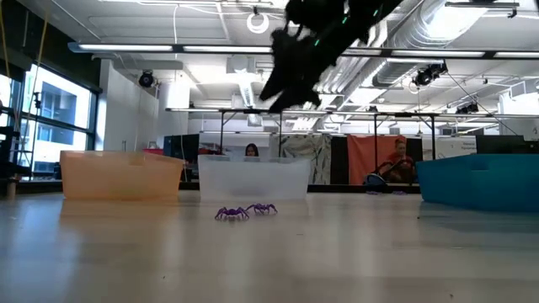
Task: Sort Halloween decoration
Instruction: Put the purple spider toy into the transparent bin
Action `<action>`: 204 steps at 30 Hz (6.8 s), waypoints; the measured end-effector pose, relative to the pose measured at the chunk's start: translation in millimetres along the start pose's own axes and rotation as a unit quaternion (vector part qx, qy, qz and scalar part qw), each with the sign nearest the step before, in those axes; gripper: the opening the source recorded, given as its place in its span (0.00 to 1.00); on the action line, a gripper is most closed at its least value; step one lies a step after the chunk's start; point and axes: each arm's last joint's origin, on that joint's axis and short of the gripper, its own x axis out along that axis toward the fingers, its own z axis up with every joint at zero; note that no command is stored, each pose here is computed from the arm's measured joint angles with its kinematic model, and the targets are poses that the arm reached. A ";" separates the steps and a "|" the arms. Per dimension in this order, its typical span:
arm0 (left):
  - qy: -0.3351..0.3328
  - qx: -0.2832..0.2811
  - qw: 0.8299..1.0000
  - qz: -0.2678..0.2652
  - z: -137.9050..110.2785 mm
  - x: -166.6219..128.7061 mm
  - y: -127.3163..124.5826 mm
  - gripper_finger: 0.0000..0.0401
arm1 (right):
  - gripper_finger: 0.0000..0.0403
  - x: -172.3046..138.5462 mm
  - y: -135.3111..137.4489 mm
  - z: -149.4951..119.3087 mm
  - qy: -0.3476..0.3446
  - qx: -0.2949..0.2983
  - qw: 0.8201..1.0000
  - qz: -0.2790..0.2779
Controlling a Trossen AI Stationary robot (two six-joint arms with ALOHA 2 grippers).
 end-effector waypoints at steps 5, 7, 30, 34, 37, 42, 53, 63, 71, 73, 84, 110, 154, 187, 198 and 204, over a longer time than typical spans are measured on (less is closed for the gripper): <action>0.009 0.001 1.000 0.002 -1.8 -0.1 0.4 0.47 | 0.46 -63.0 33.4 3.7 -0.027 -0.071 0.997 0.020; 0.014 0.002 1.000 0.003 -2.8 0.2 0.6 0.47 | 0.44 -84.0 45.2 1.3 -0.036 -0.089 0.995 0.019; 0.205 -0.008 0.979 -0.019 -57.4 22.6 -12.6 0.47 | 0.38 -160.0 90.6 -33.2 -0.040 -0.130 0.990 -0.034; 0.329 0.061 0.940 -0.068 -97.2 37.1 -29.3 0.47 | 0.38 -176.0 86.3 -34.1 -0.058 -0.124 0.989 -0.058; 0.406 0.125 0.896 -0.127 -132.2 42.7 -43.7 0.47 | 0.38 -185.3 83.1 -34.5 -0.072 -0.119 0.987 -0.078; 0.471 0.209 0.837 -0.185 -184.9 54.7 -59.0 0.47 | 0.38 -190.9 80.7 -36.7 -0.070 -0.114 0.987 -0.088; 0.521 0.268 0.761 -0.278 -277.0 76.2 -61.4 0.47 | 0.38 -190.7 78.8 -40.2 -0.052 -0.113 0.988 -0.096; 0.525 0.309 0.736 -0.296 -310.0 78.3 -61.3 0.37 | 0.38 -190.5 78.2 -41.5 -0.046 -0.103 0.989 -0.097; 0.508 0.310 0.747 -0.295 -310.1 82.2 -62.4 0.26 | 0.38 -190.6 77.9 -41.4 -0.048 -0.101 0.988 -0.103; 0.501 0.309 0.752 -0.295 -312.2 84.2 -62.6 0.24 | 0.38 -190.6 77.9 -41.3 -0.049 -0.101 0.988 -0.104; 0.517 0.276 0.759 -0.283 -325.5 85.5 -61.4 0.19 | 0.38 -190.5 77.8 -41.3 -0.051 -0.077 0.990 -0.104; 0.460 0.155 0.860 -0.161 -170.7 61.3 -7.8 0.00 | 0.38 -190.8 78.1 -39.7 -0.058 -0.106 0.987 -0.109; 0.458 0.025 0.881 0.117 -144.0 104.8 75.6 0.00 | 0.38 -167.7 87.5 -6.1 -0.163 -0.198 0.966 -0.035; 0.505 -0.020 0.855 0.118 -163.2 105.9 90.3 0.41 | 0.38 -169.6 83.4 -7.6 -0.157 -0.195 0.966 -0.069; 0.173 -0.012 0.985 -0.011 -42.1 33.9 20.3 0.45 | 0.38 -185.3 78.6 -11.5 -0.150 -0.180 0.971 -0.046; 0.056 -0.022 0.997 -0.045 -35.7 -6.5 -1.4 0.43 | 0.38 -180.7 80.6 -13.7 -0.130 -0.183 0.974 -0.010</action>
